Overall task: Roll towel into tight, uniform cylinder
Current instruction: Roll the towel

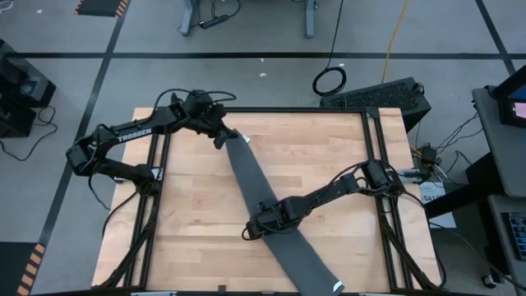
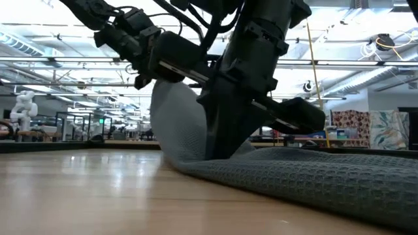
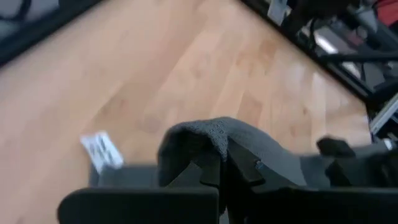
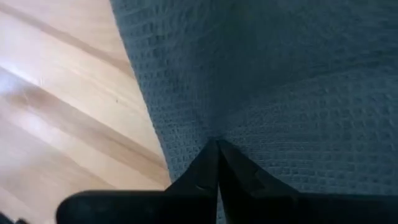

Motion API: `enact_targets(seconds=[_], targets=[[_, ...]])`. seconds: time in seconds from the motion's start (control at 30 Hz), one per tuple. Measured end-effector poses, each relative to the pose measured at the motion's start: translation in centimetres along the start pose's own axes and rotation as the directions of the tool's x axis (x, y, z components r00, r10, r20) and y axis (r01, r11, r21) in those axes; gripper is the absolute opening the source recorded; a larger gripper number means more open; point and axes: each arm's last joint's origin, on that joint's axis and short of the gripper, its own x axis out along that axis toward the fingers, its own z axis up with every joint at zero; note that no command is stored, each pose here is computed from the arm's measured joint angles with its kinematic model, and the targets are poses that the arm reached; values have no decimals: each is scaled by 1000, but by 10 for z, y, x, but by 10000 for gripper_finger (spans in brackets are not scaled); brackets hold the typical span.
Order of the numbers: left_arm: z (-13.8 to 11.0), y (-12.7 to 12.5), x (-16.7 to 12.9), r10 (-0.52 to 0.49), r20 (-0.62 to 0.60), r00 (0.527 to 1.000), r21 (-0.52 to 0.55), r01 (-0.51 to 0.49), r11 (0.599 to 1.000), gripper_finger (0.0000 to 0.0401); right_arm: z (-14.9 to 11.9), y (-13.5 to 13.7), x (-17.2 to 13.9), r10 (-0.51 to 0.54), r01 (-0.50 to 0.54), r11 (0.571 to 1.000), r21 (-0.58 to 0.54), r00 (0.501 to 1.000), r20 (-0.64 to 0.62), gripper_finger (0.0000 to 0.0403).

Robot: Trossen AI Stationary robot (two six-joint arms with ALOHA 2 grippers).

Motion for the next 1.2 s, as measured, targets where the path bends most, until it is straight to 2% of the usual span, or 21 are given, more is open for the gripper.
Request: enact_targets(seconds=[0.07,0.17,0.37,0.53,0.7,0.87,0.97,1.07,1.2], targets=[[4,2,4,-3,31,1000,17,3,1000,2,-3,1,1,10,-10,1000,-17,1000,-10,0],[3,10,17,11,12,1000,5,-11,1000,2,-8,1,2,15,-16,999,-30,1000,-16,0],[-14,38,56,65,-125,990,-13,-67,998,2,-9,1,3,13,-14,999,-36,1000,-25,0],[-27,53,76,113,-205,972,-20,-120,993,5,-10,1,3,14,-16,999,-49,1000,-26,0],[-37,61,86,168,-264,950,-1,-175,985,18,-9,1,3,14,-15,999,-53,1000,-26,0],[-38,66,86,297,-262,918,28,-300,953,21,-10,1,3,15,-16,998,-61,1000,-25,0],[-38,70,84,309,-260,915,19,-315,949,24,-10,1,4,14,-16,998,-62,1000,-25,0],[-38,75,81,302,-265,916,1,-313,950,49,-10,1,4,15,-16,998,-63,1000,-25,0],[-39,81,76,274,-281,920,-33,-295,955,113,-10,1,4,17,-19,998,-64,1000,-25,0]])
